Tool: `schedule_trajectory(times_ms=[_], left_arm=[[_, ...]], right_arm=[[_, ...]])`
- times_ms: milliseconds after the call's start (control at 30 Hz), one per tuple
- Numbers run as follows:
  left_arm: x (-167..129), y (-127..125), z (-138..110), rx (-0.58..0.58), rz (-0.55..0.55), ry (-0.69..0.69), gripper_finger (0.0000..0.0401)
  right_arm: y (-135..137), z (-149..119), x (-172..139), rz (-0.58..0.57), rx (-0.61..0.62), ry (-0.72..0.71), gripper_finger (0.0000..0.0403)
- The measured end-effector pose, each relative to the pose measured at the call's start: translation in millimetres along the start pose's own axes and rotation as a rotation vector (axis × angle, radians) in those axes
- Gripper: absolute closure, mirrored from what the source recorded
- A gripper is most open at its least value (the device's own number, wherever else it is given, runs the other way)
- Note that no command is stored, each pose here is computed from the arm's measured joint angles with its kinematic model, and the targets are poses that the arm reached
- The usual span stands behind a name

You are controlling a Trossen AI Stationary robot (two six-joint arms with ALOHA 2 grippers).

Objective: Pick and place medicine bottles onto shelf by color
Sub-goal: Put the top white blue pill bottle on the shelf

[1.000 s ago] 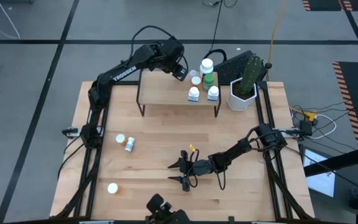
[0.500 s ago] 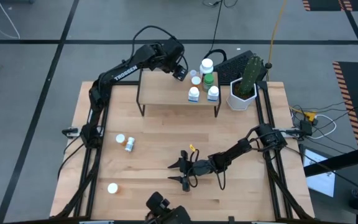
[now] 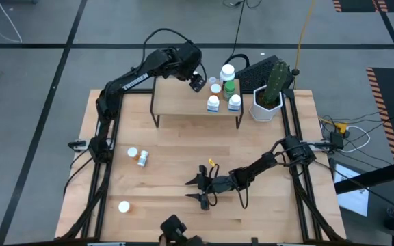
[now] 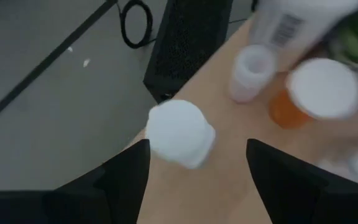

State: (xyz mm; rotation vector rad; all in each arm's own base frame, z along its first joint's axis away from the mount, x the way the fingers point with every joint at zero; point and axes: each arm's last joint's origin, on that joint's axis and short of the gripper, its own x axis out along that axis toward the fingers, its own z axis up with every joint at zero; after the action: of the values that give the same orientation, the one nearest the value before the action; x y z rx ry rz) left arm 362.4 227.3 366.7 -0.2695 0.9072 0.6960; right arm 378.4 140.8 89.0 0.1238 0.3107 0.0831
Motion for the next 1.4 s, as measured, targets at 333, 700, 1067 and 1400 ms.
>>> schedule_trajectory(times_ms=[333, 700, 1067, 1400], left_arm=[[-111, 1, -23, 0.112, 0.011, -0.071, 0.0132], [-112, -26, -79, 0.747, -0.036, -0.132, 0.0132], [-26, -2, -71, 0.945, 0.097, -0.220, 0.0132], [-23, 38, -84, 0.426, -0.025, -0.073, 0.0132]], right_arm=[[0, -2, 0, -0.002, -0.006, 0.014, 0.0186], [9, 2, -2, 0.029, -0.085, -0.039, 0.0186], [30, 27, -33, 0.019, -0.292, 0.006, 0.0186], [-27, 138, -131, -0.373, -0.328, -0.060, 0.0186]])
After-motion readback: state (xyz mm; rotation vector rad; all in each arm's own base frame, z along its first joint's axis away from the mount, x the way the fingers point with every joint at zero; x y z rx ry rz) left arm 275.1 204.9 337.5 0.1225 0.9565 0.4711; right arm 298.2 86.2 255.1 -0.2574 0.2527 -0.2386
